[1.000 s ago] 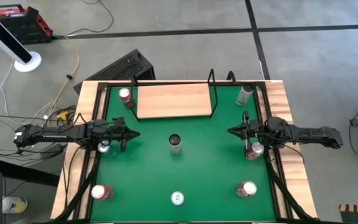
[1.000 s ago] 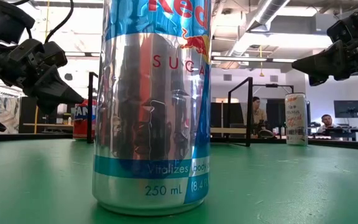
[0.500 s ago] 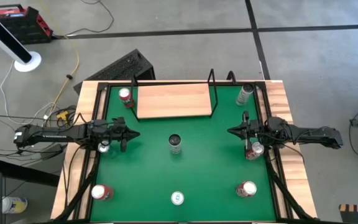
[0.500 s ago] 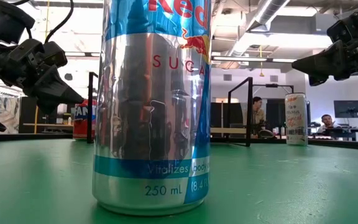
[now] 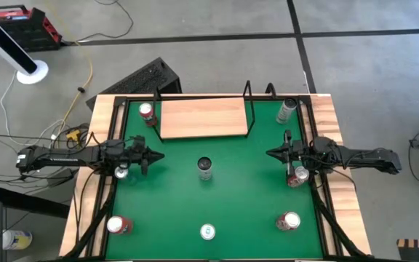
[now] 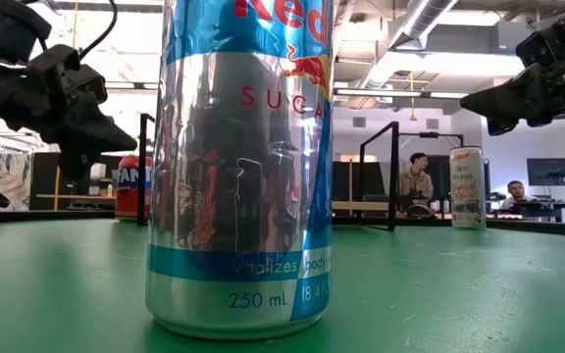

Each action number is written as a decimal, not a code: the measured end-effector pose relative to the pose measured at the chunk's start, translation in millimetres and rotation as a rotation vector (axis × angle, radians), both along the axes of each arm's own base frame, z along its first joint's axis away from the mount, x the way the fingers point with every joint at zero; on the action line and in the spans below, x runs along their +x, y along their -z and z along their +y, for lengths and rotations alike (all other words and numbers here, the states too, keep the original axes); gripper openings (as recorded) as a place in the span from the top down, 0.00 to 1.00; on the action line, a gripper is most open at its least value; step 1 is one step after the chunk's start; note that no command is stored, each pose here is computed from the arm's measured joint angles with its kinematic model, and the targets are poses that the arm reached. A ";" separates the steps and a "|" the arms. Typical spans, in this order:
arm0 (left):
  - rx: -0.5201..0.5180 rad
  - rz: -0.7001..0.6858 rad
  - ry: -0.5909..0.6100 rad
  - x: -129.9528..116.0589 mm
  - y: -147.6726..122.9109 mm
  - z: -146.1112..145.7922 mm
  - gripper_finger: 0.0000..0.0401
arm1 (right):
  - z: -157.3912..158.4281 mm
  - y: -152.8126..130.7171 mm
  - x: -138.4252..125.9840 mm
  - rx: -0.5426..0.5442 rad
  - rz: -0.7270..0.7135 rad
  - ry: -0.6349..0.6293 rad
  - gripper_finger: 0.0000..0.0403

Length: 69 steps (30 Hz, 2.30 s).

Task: Place canned beverage on shelf
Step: Put the bottom red soda can on the shelf

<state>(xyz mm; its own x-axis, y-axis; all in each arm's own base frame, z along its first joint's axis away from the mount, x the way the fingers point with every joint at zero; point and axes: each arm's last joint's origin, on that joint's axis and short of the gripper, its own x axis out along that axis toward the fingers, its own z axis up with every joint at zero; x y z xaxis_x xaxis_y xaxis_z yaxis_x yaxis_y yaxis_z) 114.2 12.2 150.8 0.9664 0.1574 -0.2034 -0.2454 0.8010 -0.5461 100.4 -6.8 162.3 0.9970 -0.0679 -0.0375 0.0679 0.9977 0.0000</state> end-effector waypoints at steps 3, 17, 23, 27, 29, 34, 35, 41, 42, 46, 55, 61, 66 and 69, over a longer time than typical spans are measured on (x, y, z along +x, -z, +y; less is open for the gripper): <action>-0.092 -0.026 -0.015 0.2 -1.1 -0.1 1.00 | -0.2 -0.4 0.0 -0.050 -0.001 0.001 0.89; -0.092 -0.336 0.165 1.7 -31.7 -4.8 1.00 | -2.0 -49.6 -11.8 0.183 -0.553 0.014 0.89; 0.099 -0.362 0.084 1.0 -35.9 -2.3 1.00 | -3.9 -70.4 -27.1 0.226 -0.826 0.037 0.89; 0.205 -0.343 0.099 1.2 -35.2 -2.6 1.00 | -4.1 -75.5 -27.7 0.351 -0.841 -0.003 0.89; 0.243 -0.322 0.107 1.4 -33.7 -2.8 1.00 | -4.0 -79.4 -28.2 0.387 -0.854 -0.021 0.89; 0.286 -0.204 0.105 3.8 -23.0 -1.8 1.00 | -6.7 -82.3 -19.7 0.427 -0.811 0.047 0.89; 0.292 -0.193 0.106 4.4 -22.0 -1.4 1.00 | -7.7 -84.3 -17.8 0.436 -0.806 0.076 0.89; 0.386 -0.056 0.115 12.4 -35.0 4.6 1.00 | -10.3 -102.0 5.0 0.380 -0.698 0.130 0.89; 0.422 -0.031 0.115 14.4 -39.8 6.1 1.00 | -10.7 -107.1 9.4 0.377 -0.687 0.130 0.89; 0.545 0.052 0.066 22.2 -58.4 13.4 1.00 | -11.9 -126.4 26.6 0.371 -0.652 0.114 0.89; 0.670 0.088 -0.042 37.5 -94.9 24.6 0.92 | -8.5 -167.3 75.9 0.380 -0.563 -0.026 0.89; 0.682 0.088 0.012 47.1 -101.7 25.2 0.76 | -2.4 -187.9 115.1 0.309 -0.393 -0.051 0.88; 0.638 0.104 0.075 54.9 -94.8 23.9 0.58 | 0.3 -203.1 139.5 0.362 -0.011 0.000 0.81; 0.636 0.070 0.088 57.2 -97.0 19.8 0.47 | 7.7 -212.3 143.1 0.429 0.291 0.042 0.74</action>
<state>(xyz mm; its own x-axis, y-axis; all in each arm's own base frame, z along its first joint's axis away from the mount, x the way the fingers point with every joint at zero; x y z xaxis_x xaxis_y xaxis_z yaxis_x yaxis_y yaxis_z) 171.5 32.0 247.8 0.9691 0.1888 -0.1591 -0.1819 0.9817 0.0568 243.5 0.8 374.6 0.9378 -0.0255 -0.3462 0.1663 0.9085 0.3835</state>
